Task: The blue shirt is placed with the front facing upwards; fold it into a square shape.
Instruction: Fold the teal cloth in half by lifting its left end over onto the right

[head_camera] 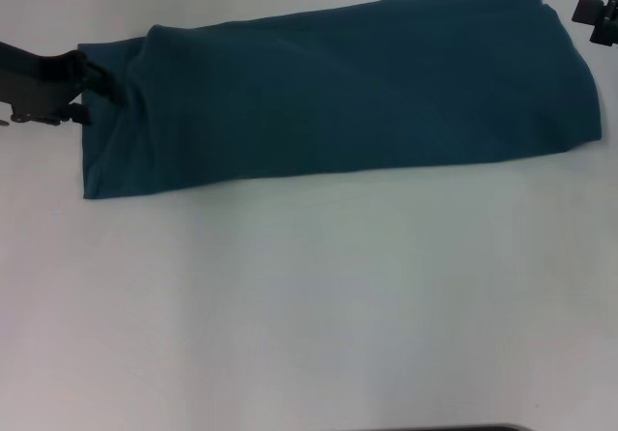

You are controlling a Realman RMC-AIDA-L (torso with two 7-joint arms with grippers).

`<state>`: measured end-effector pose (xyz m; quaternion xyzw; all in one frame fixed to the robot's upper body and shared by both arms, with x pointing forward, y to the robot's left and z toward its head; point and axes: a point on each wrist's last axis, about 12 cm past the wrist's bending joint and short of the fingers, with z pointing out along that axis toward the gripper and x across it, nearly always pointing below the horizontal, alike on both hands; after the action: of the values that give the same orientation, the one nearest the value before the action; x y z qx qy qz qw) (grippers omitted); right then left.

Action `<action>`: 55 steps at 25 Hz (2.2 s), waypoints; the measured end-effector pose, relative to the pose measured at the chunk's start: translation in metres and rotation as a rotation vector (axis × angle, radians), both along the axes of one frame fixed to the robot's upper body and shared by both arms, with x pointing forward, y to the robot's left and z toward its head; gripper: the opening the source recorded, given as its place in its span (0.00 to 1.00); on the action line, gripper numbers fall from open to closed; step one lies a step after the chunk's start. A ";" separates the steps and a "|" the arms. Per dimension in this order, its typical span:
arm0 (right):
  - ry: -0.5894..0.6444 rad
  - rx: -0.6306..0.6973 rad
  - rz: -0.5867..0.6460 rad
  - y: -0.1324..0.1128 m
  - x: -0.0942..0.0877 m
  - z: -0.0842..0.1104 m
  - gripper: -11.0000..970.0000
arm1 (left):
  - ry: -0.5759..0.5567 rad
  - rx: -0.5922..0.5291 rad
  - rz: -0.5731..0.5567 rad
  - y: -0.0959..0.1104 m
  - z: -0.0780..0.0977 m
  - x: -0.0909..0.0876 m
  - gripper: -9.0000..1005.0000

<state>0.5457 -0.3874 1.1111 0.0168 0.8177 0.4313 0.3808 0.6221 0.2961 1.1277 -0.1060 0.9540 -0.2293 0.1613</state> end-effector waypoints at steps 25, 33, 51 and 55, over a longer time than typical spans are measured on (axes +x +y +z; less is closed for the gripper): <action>0.006 -0.003 -0.002 0.000 0.000 -0.002 0.88 | 0.039 0.054 0.016 -0.005 -0.019 0.001 0.95; 0.011 0.002 -0.002 0.001 -0.001 -0.003 0.88 | 0.037 0.053 0.014 -0.007 -0.020 0.002 0.95; 0.011 0.000 -0.003 0.000 -0.001 -0.003 0.87 | 0.064 -0.001 -0.052 -0.033 -0.015 0.001 0.93; 0.010 -0.002 -0.004 -0.001 -0.001 -0.003 0.87 | 0.064 -0.030 -0.086 -0.045 -0.010 0.003 0.92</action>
<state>0.5448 -0.3882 1.1085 0.0204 0.8200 0.4295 0.3777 0.6250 0.2512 1.1180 -0.0748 0.9588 -0.2467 0.1192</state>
